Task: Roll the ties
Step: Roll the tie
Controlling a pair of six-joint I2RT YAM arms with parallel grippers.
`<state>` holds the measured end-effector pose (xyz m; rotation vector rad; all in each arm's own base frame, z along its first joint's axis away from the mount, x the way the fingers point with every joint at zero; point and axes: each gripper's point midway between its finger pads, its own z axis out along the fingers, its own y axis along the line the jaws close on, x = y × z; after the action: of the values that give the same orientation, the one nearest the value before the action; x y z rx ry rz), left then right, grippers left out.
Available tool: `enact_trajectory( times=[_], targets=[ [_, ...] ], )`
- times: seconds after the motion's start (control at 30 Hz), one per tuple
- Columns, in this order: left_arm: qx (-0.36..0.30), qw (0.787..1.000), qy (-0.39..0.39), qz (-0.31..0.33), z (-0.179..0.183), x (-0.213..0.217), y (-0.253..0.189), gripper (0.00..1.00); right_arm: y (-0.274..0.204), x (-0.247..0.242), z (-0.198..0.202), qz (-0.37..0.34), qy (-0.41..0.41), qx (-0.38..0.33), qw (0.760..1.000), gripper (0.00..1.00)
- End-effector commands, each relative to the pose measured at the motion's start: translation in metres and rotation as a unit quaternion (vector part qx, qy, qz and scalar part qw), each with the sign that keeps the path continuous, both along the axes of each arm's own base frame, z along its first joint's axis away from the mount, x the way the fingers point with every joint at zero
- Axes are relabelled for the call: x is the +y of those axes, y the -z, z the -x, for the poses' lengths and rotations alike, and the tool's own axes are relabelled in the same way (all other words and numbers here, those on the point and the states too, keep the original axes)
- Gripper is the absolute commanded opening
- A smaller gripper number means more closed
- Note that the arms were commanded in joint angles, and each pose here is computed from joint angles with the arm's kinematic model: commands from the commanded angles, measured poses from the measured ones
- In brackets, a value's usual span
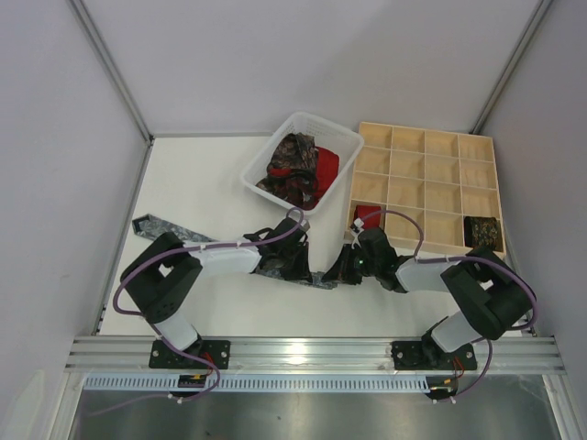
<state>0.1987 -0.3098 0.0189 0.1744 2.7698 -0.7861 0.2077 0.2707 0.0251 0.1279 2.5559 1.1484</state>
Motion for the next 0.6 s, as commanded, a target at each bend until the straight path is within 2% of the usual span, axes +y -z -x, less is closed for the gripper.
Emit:
enact_trajectory(
  times=[0.0, 0.27, 0.57],
  targets=[
    [-0.022, 1.000, -0.013, -0.002, -0.006, 0.007, -0.022, 0.03, 0.006, 0.000, -0.003, 0.010, -0.003, 0.000, 1.000, 0.00],
    [-0.025, 0.999, 0.000, 0.048, -0.011, -0.016, -0.046, 0.04, 0.005, 0.000, -0.004, 0.013, 0.000, -0.001, 1.000, 0.00],
    [-0.002, 0.999, 0.003, 0.048, -0.014, -0.027, -0.024, 0.03, -0.001, 0.000, -0.002, 0.015, -0.003, -0.007, 1.000, 0.00]
  ],
)
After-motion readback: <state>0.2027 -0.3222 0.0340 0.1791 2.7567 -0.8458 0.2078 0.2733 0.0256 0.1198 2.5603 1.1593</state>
